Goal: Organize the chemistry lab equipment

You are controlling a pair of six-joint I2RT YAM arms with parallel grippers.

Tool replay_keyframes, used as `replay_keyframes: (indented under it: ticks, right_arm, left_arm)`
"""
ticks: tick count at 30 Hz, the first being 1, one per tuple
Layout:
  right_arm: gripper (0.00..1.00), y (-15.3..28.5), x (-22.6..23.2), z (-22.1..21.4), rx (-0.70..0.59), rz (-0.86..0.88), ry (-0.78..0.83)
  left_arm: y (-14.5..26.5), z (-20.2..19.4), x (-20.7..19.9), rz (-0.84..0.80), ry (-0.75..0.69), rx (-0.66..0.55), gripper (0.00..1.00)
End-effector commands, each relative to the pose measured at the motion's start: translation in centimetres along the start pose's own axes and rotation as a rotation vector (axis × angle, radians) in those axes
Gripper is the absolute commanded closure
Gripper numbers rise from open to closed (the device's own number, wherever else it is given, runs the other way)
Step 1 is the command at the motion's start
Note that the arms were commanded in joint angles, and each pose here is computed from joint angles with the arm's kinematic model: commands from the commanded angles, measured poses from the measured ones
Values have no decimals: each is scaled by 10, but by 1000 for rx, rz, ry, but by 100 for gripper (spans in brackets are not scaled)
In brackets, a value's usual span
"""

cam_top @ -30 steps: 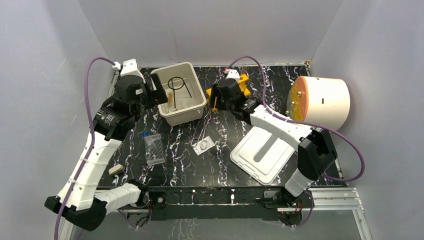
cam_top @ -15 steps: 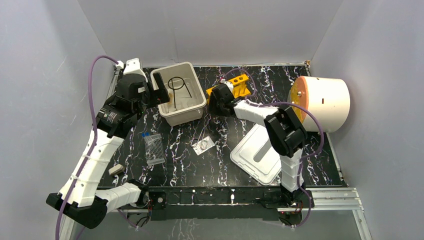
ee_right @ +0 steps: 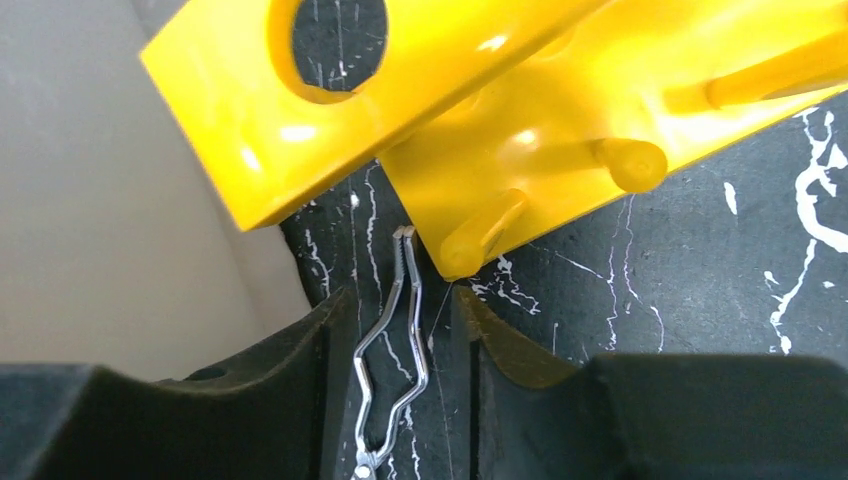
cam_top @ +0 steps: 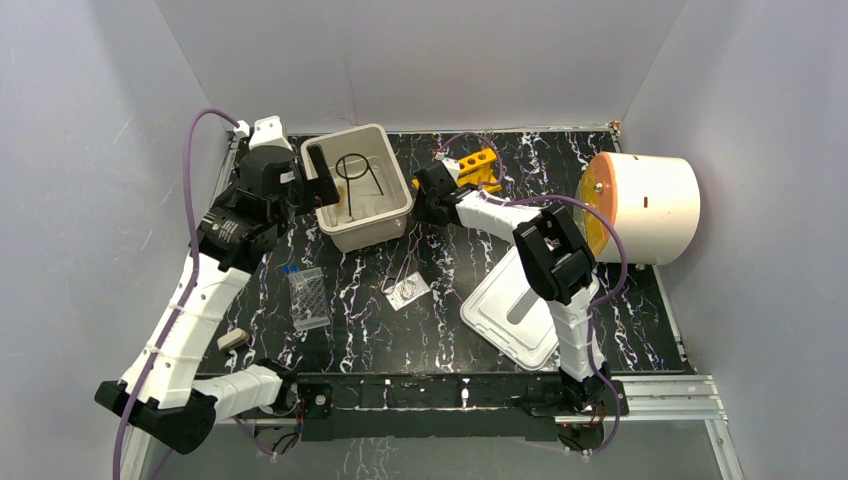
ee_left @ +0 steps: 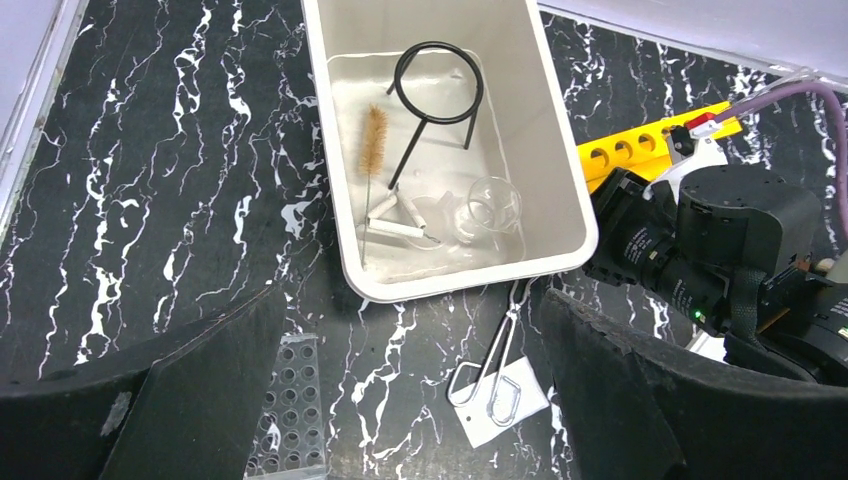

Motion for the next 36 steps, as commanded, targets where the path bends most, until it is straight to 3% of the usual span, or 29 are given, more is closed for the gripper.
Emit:
replay_keyframes:
  ticks: [1, 12, 26, 36]
  right_arm:
    - [56, -1, 4, 5, -10, -14, 1]
    - [58, 2, 1, -15, 102, 35, 75]
    - [69, 5, -24, -35, 162, -103, 214]
    - [65, 4, -30, -53, 174, -186, 325]
  left_arm:
    - [-1, 1, 4, 31, -29, 0, 2]
    - [-3, 0, 4, 38, -31, 6, 2]
    - [-1, 0, 2, 21, -17, 6, 2]
    - [4, -2, 2, 5, -7, 3, 2]
Point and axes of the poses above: each gripper's point midway between its finger pads, its own y axis back along the fingers, its own x axis along the line the jaws close on, z = x × y, the point moved 3 cm from there along y, back along the fingers, and after that the axes turned 8 degrees about -y, right-handed, at the moved point
